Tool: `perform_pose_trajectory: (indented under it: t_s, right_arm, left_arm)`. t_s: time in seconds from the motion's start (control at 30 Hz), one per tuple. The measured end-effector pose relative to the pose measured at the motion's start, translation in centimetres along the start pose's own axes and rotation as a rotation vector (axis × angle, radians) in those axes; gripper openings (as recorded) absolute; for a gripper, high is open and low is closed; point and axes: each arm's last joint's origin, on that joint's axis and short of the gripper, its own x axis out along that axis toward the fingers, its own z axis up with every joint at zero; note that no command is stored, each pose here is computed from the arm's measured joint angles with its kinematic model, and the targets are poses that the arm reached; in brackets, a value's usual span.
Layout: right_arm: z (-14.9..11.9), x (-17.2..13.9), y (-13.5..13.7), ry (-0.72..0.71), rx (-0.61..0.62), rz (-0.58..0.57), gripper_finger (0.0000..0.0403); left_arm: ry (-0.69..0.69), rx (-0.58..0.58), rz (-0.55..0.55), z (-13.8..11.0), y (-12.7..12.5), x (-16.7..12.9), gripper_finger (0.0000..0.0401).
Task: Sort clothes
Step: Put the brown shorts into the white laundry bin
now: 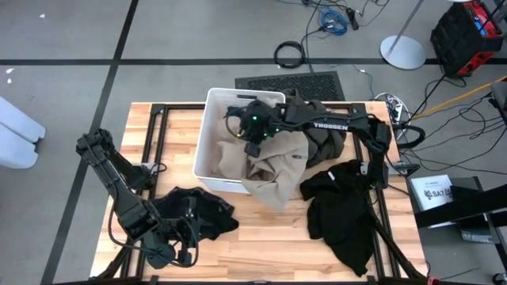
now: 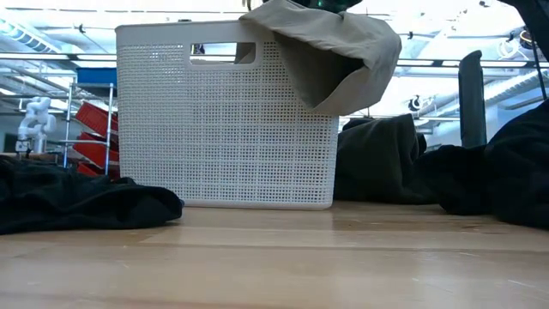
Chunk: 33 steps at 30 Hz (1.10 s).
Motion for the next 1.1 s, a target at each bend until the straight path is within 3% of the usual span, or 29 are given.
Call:
perform_pose_trajectory:
  t_s: [0.23,0.4,0.57,0.77,0.9,1.1]
  right_arm:
    - [3.6,-3.7,0.4,-0.212,0.03,0.016,0.0105]
    - [5.6,-7.9,0.6,-0.208,0.078,0.012,0.016]
    - [6.6,-13.9,1.0,-0.178,0.26,-0.04,0.0177]
    - [3.7,-17.9,2.3,0.021,0.449,-0.057,0.017]
    - [1.0,-19.5,4.0,0.215,0.48,-0.143,0.017]
    - [-0.4,-19.8,8.2,0.185,0.433,-0.189,0.017]
  left_arm:
    - [0.011,0.048,-0.015,0.0,0.0,0.0,0.0136]
    - [0.013,0.097,-0.022,0.0,0.0,0.0,0.0136]
    - [0.014,0.144,-0.019,0.0,0.1,0.1,0.0136]
    - [0.031,0.167,-0.013,0.4,0.9,0.8,0.0136]
    - [0.05,0.141,-0.01,0.8,1.7,1.4,0.0136]
    - [0.07,0.103,-0.009,1.2,2.5,2.1,0.0136]
